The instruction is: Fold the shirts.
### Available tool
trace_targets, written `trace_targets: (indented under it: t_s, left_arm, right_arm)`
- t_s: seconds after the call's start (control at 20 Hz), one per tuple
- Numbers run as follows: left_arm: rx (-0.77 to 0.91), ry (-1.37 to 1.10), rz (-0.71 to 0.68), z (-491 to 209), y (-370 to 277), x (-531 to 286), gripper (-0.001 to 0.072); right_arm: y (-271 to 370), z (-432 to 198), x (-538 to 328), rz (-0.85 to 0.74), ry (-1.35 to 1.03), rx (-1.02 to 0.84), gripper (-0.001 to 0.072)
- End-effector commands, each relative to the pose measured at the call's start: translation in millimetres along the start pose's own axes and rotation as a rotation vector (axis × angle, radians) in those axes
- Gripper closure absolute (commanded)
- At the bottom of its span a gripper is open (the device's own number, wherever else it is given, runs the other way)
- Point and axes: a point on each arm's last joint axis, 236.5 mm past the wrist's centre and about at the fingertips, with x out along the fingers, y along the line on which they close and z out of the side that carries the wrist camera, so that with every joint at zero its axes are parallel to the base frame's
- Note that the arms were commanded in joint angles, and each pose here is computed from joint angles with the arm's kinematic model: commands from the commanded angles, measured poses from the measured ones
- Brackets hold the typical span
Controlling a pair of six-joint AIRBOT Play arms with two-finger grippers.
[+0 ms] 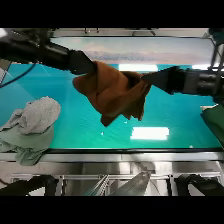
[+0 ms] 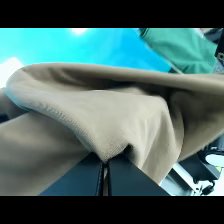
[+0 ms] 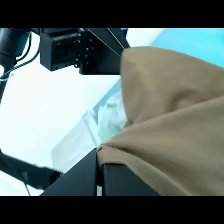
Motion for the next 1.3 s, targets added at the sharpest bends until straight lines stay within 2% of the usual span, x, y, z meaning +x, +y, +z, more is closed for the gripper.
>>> trace_targets:
  t_s: [0.0,0.1,0.3,0.45,0.5,0.55,0.6,0.7,0.8,0.95,1.15,1.25]
  left_arm:
    - [0.066,-0.035,0.154,-1,-1,-53,0.0693]
    - [0.039,0.017,0.234,-15,24,-63,0.0693]
    - [-0.131,0.194,0.205,-62,83,-24,0.0692]
    - [-0.310,0.409,0.210,-135,139,7,0.0693]
    - [-0.369,0.475,0.196,-158,150,14,0.0693]
    - [-0.431,0.542,0.166,-181,156,18,0.0690]
    - [-0.491,0.593,0.137,-199,161,18,0.0492]
    - [-0.619,0.653,0.110,-223,170,15,-0.0008]
    - [-0.721,0.680,0.083,-239,169,11,-0.0001]
    - [-0.791,0.650,0.008,-254,144,15,-0.0001]
    - [-0.802,0.583,0.000,-277,106,35,0.0000]
    - [-0.765,0.519,0.049,-287,99,61,0.0002]
  right_arm:
    - [21,27,-20,-0.120,-0.122,-0.134,0.0694]
    - [-11,16,-16,-0.227,-0.089,-0.092,0.0694]
    - [-125,-86,25,-0.371,0.137,0.162,0.0694]
    - [-202,-145,27,-0.480,0.242,0.327,0.0693]
    - [-214,-157,26,-0.489,0.266,0.369,0.0671]
    - [-219,-169,25,-0.475,0.305,0.415,0.0431]
    - [-219,-179,22,-0.456,0.342,0.448,0.0218]
    - [-225,-187,2,-0.466,0.386,0.476,0.0193]
    - [-242,-182,-25,-0.517,0.366,0.500,0.0193]
    - [-271,-175,-62,-0.594,0.304,0.552,0.0194]
    - [-300,-196,-77,-0.620,0.303,0.668,0.0196]
    - [-307,-222,-67,-0.600,0.362,0.729,0.0199]
